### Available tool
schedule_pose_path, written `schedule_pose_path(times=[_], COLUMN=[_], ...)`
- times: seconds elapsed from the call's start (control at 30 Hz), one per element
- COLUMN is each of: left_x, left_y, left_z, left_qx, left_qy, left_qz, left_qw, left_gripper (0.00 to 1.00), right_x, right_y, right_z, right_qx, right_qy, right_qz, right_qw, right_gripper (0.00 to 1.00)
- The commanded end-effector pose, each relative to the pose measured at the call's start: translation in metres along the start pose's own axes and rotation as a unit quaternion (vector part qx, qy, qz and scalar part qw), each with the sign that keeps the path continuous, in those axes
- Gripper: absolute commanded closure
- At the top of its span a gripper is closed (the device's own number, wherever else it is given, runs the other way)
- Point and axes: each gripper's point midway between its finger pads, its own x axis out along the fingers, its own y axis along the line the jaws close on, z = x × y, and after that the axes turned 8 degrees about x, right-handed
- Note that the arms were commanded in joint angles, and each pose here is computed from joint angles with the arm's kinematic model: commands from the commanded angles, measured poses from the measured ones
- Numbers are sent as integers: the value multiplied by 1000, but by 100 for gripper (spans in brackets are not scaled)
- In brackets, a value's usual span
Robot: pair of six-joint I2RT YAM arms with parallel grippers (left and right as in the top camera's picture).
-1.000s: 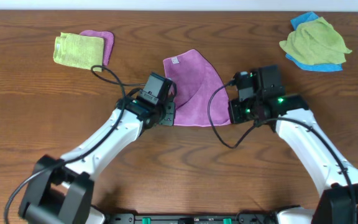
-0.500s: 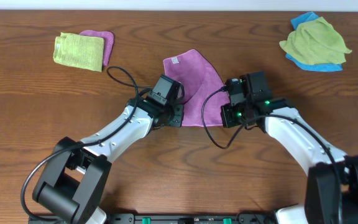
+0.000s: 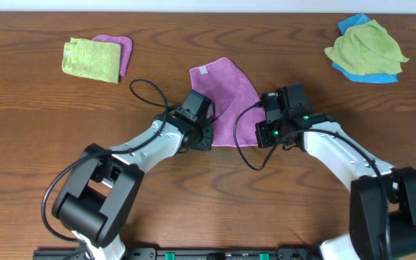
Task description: Fold the cloth
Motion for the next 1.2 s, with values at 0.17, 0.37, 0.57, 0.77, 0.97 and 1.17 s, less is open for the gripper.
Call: schedule_pose_path(times=[0.17,0.37,0.57,0.77,0.97,1.17], left_x=[0,0,2,7,12,12], left_y=[0,7,11,13,17,20], left_z=[9,11,12,6,-5,-17], left_qx=[10,14,17,16,14,12], left_qy=[-13,-18,-20,-8,15,38], left_qz=[4,26,37,40,46,53], left_qw=[1000,999,999,999,999,998], left_gripper=[94,94,94,94,94,94], right_x=[2,6,18,19,18,17], right_y=[-21,-23,-26,-26,-27,-25], right_z=[0,-1,-9,-13,-23,-35], right_qx=[13,15,23,25,33,38], right_qy=[-4,0,20,28,47,72], right_qz=[-49,-50,-49,-49,-52,-46], right_qw=[999,999,998,998,997,996], right_gripper=[98,99,98,98,98,98])
